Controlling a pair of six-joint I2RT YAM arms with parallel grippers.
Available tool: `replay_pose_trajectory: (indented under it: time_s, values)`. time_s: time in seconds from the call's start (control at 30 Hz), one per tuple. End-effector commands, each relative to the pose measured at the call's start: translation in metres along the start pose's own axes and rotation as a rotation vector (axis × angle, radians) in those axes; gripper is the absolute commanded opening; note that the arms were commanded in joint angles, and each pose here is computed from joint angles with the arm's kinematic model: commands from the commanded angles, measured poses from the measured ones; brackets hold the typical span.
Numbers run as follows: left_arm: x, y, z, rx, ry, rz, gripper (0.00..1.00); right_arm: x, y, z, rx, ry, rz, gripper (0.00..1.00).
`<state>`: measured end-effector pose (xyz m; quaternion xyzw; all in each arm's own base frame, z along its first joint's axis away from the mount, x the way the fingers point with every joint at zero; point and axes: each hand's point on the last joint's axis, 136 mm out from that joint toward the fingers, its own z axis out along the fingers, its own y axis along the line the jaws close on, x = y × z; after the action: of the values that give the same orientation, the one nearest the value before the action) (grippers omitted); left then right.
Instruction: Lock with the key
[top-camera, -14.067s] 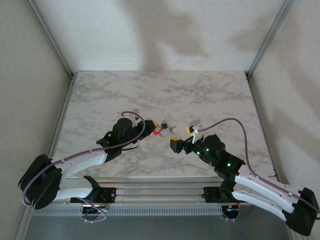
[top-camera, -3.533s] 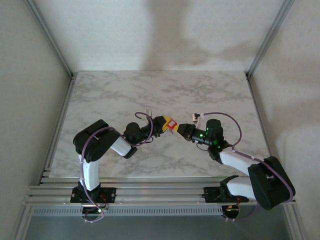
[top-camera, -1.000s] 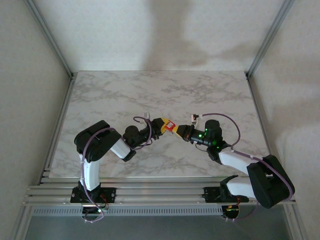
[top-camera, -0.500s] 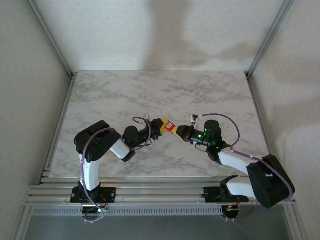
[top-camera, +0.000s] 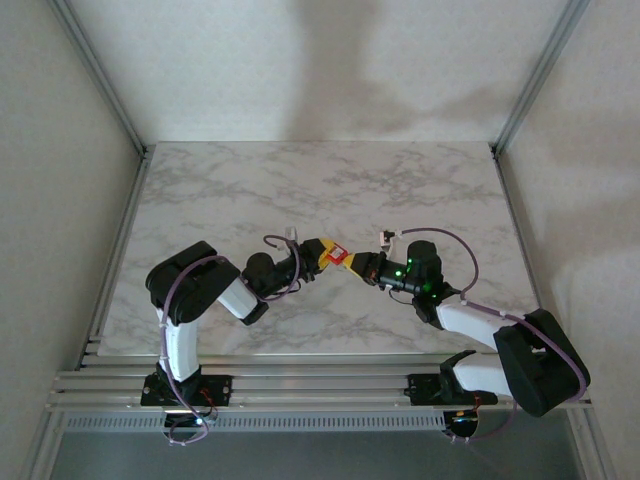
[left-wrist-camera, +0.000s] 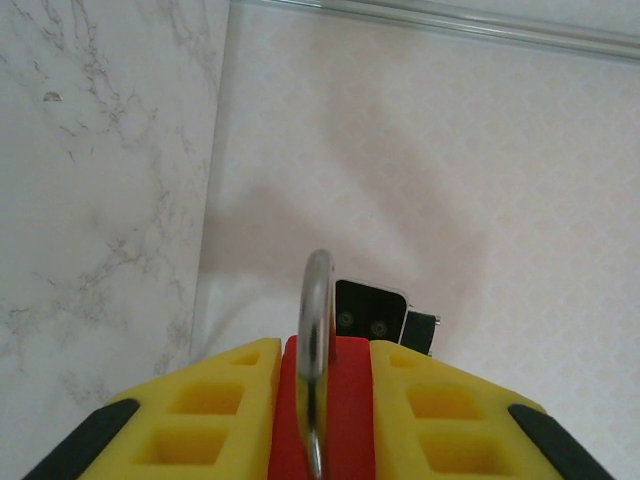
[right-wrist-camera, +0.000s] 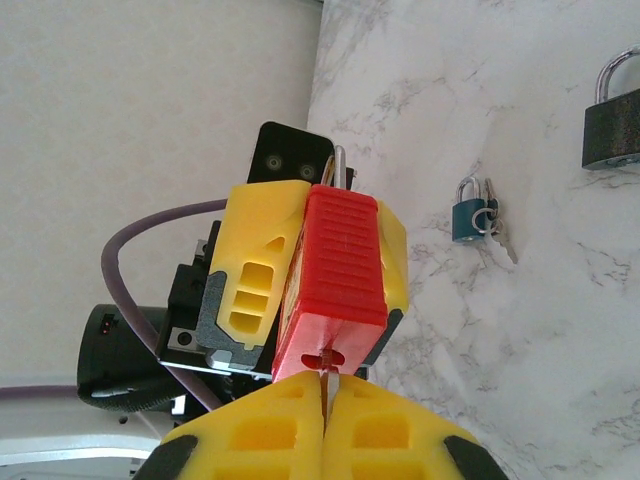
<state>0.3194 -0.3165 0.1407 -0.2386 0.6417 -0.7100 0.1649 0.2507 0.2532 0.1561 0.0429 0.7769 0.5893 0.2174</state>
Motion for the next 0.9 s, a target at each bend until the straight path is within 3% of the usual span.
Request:
replay_pose_trajectory:
  time_s: [0.0, 0.87]
  values:
    - [-0.058, -0.049, -0.026, 0.202, -0.225, 0.029, 0.00, -0.002, 0.014, -0.004, -0.047, -0.014, -0.107, 0.00]
    - [-0.090, -0.055, -0.040, 0.218, -0.350, 0.035, 0.00, 0.006, 0.017, 0.005, -0.057, 0.033, -0.104, 0.00]
